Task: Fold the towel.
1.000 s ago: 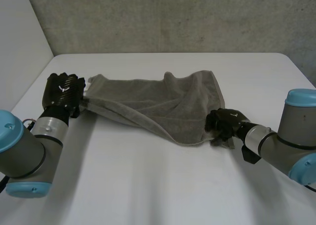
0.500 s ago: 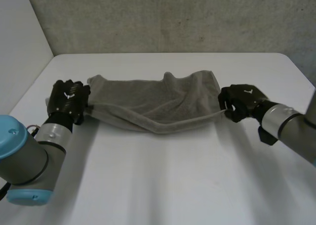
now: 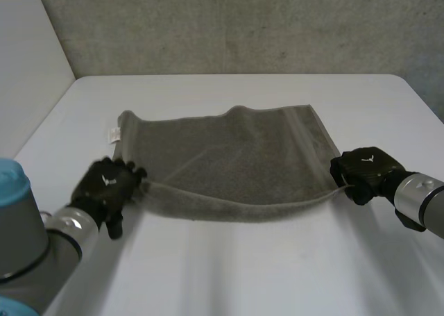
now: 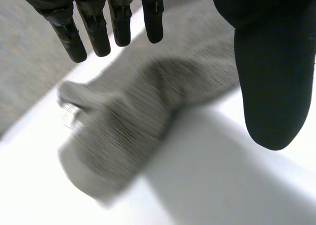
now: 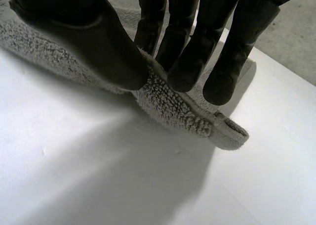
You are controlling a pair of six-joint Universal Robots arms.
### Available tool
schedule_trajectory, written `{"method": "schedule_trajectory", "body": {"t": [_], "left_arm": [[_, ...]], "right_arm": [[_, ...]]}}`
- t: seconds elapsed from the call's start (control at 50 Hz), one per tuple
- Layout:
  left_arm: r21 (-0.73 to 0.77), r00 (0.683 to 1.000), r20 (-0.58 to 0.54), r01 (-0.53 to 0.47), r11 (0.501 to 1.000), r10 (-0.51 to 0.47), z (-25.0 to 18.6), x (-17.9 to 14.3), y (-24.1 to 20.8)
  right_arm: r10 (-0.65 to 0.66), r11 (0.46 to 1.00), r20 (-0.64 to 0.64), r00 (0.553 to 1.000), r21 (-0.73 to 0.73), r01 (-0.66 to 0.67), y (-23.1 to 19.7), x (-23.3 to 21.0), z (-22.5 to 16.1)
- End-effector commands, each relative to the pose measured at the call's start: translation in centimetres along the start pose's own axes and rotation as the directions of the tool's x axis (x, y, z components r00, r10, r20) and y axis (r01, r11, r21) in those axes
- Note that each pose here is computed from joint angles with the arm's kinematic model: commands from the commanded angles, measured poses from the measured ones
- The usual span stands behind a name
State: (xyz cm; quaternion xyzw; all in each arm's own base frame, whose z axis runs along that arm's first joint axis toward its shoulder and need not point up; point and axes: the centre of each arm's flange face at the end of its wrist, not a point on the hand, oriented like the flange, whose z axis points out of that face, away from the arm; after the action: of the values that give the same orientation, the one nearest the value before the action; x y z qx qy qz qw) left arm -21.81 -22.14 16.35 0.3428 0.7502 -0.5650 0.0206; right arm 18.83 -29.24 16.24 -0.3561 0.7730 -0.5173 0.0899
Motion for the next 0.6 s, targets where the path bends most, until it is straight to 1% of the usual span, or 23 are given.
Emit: {"method": "schedule_trajectory", "body": {"t": [0.02,0.1,0.12,0.14,0.16,0.18,0.2,0.22,0.26,0.28,0.32,0.38,0.42,0.6], "left_arm": [[0.135,0.996,0.09,-0.02,0.991,0.008,1.3,-3.0,-4.4],[0.168,0.994,0.112,-0.027,0.985,0.008,2.4,-3.9,-5.7],[0.155,0.994,0.105,-0.024,0.988,0.008,3.5,-3.9,-5.5],[0.155,0.994,0.105,-0.024,0.988,0.008,3.5,-3.9,-5.4],[0.127,0.996,0.086,-0.021,0.992,0.01,4.8,-3.7,-5.0],[0.127,0.996,0.086,-0.021,0.992,0.01,4.8,-3.7,-4.9],[0.082,0.998,0.061,-0.017,0.996,0.012,5.8,-3.5,-4.4],[0.082,0.998,0.061,-0.017,0.996,0.012,5.8,-3.5,-4.4],[0.005,1.0,0.025,-0.008,1.0,0.008,6.8,-3.6,-3.9],[0.005,1.0,0.024,-0.008,1.0,0.008,6.8,-3.6,-3.9],[-0.073,1.0,0.001,0.01,0.997,-0.01,8.0,-4.1,-3.1],[-0.106,1.0,0.003,0.02,0.994,-0.02,8.7,-4.7,-2.7],[-0.147,0.999,0.019,0.039,0.988,-0.036,9.8,-6.2,-2.2],[-0.18,0.998,0.045,0.061,0.982,-0.053,11.4,-7.9,-1.4]], "right_arm": [[0.007,1.0,0.008,1.0,-0.008,-0.007,0.7,-0.4,0.2],[0.011,1.0,0.013,1.0,-0.014,-0.011,1.0,-0.6,0.1],[0.011,1.0,0.012,1.0,-0.016,-0.011,1.0,-0.6,0.1],[0.011,1.0,0.012,1.0,-0.016,-0.011,1.0,-0.6,0.1],[0.013,1.0,0.014,1.0,-0.018,-0.012,1.1,-0.6,0.1],[0.012,1.0,0.018,1.0,-0.017,-0.011,1.1,-0.7,0.1],[0.012,1.0,0.018,1.0,-0.017,-0.011,1.1,-0.7,0.1],[0.012,1.0,0.022,1.0,-0.013,-0.012,1.1,-0.7,0.1],[0.013,1.0,0.03,0.999,-0.01,-0.012,1.0,-0.7,0.1],[0.013,1.0,0.035,0.999,-0.008,-0.012,1.1,-0.8,0.1],[0.014,1.0,0.038,0.999,-0.007,-0.014,1.1,-0.7,0.1],[0.015,1.0,0.038,0.999,-0.007,-0.015,1.1,-0.7,0.1],[0.016,1.0,0.039,0.999,-0.008,-0.015,1.1,-0.7,0.1],[0.022,0.999,0.058,0.998,-0.032,-0.02,2.0,-1.1,0.5]]}}
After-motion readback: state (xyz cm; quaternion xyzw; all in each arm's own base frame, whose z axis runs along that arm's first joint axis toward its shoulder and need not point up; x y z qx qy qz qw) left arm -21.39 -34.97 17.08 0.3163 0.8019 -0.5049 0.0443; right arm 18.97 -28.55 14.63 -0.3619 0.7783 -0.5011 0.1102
